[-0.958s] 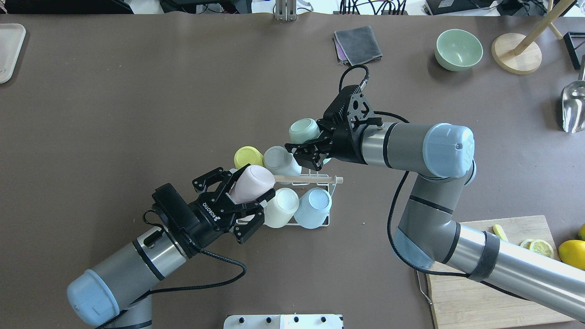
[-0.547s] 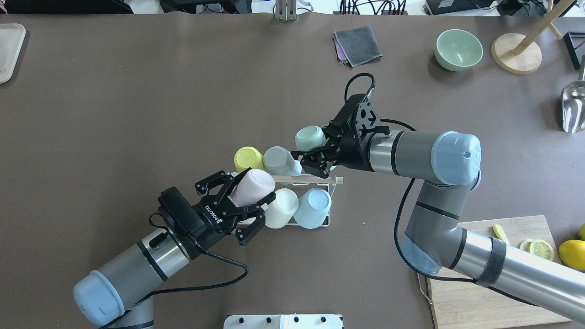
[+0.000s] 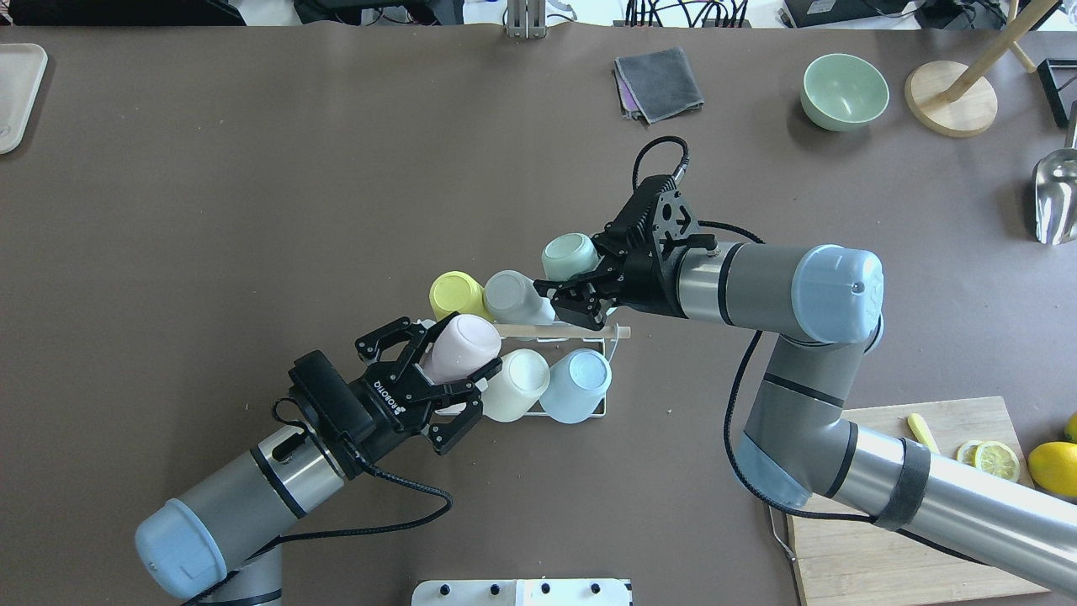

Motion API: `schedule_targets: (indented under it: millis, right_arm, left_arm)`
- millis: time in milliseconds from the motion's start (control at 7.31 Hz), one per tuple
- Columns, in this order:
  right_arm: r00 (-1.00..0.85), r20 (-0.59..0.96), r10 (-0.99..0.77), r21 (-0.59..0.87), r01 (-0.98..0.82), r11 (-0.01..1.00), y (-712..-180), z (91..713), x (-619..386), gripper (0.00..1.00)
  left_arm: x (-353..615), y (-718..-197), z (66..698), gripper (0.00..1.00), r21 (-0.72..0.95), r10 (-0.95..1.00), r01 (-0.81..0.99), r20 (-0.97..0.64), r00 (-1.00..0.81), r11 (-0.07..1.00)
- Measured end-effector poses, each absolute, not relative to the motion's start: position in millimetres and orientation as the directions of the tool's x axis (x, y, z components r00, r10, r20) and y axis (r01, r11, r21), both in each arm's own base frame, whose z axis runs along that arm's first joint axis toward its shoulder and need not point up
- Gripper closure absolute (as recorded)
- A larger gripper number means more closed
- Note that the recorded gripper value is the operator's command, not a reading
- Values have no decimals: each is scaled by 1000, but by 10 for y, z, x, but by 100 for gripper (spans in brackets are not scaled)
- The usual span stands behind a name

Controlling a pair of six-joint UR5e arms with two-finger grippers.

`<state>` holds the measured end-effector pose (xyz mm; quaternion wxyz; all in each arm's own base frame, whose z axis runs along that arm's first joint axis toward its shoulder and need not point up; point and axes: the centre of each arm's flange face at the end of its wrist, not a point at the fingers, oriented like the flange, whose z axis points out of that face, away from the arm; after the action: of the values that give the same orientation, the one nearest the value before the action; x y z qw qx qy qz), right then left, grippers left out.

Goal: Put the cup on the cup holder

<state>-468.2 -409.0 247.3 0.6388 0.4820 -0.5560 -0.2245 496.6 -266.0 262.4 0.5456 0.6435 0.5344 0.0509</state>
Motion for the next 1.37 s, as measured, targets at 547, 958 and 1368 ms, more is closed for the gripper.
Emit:
schedule_targets:
  millis: [547,958,1368]
  right_arm:
    - [280,495,-822,865,-250,435,-4092,2453,-4693,0]
    - [282,497,-821,865,-244,439,-4094,2462,-4701,0]
    - [299,507,-808,862,-203,465,-4138,2337,-4751,0]
  left_arm:
    - [4976,-2658,2711,2,768,746,622,-503,436,154]
    - [4946,-2639,2849,2,742,755,657,-507,416,137]
    - [4811,-2615,2656,2,720,761,680,-517,392,139]
